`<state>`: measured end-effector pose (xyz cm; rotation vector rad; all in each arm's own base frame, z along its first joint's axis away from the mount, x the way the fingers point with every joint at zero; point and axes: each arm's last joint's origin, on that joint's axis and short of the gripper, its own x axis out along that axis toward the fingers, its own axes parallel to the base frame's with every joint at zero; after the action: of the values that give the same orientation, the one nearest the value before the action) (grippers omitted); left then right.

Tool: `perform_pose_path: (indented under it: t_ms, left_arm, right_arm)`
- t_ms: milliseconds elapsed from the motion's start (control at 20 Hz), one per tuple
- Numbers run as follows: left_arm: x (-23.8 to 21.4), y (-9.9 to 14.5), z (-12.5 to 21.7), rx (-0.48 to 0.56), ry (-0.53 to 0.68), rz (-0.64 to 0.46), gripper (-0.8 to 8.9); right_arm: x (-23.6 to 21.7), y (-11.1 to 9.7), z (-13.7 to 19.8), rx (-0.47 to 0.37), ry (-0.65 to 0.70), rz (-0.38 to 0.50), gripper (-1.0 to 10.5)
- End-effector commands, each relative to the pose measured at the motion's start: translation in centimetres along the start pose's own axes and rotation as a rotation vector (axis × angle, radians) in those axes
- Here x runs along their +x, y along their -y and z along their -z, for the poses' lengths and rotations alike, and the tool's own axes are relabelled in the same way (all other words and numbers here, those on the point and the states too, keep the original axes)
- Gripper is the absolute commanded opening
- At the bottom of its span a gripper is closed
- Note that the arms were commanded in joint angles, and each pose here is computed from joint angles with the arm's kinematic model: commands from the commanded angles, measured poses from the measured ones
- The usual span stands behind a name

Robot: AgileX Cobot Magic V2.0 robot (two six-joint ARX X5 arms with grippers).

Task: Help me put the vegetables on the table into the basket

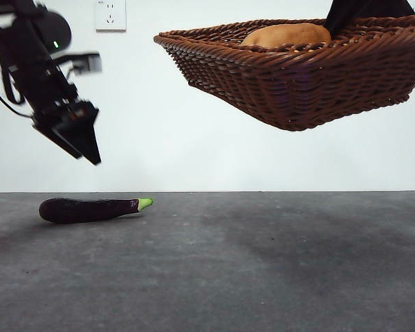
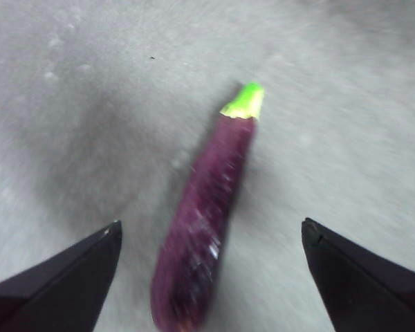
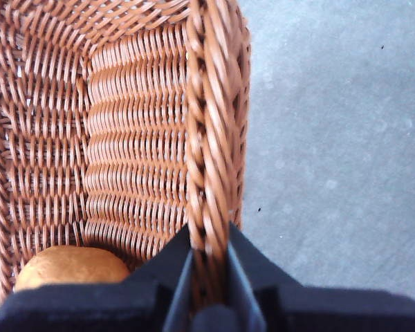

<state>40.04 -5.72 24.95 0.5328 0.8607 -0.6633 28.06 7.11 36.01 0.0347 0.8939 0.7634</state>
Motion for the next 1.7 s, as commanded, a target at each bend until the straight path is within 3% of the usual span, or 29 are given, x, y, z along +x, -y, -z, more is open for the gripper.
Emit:
perform_pose_path:
  t_ms: [50, 250, 700, 1000, 1200, 1450, 1700]
  left_arm:
    - [1.7, -1.1, -0.3, 0.011, -0.023, 0.037, 4.42]
    - [4.5, -1.9, -0.2, 0.004, -0.061, 0.138, 4.42]
    - [8.6, -2.0, 1.6, -0.006, -0.151, 0.163, 4.32]
    - [9.0, -1.8, 1.9, -0.031, -0.175, 0.183, 0.27]
    - [8.7, -1.4, 2.2, -0.057, -0.218, 0.219, -0.08]
    - [4.7, -1.6, 0.4, -0.093, -0.174, 0.187, -0.07]
    - [-6.5, 0.6, -2.9, -0.013, 0.024, 0.150, -0.07]
  right_arm:
    - [-0.3, -0.2, 0.0, -0.017, 0.015, -0.015, -0.1]
    - [-0.3, -0.2, 0.0, -0.023, 0.020, -0.014, -0.1]
    - [-0.3, -0.2, 0.0, -0.027, 0.019, -0.015, -0.1]
    - [-0.3, -0.2, 0.0, -0.026, 0.019, -0.014, -0.1]
    - [-0.3, -0.2, 0.0, -0.019, 0.014, -0.015, -0.1]
    - [-0.3, -0.2, 0.5, 0.009, -0.034, -0.008, -0.1]
    - [0.4, 0.1, 0.7, 0.036, -0.073, -0.020, -0.1]
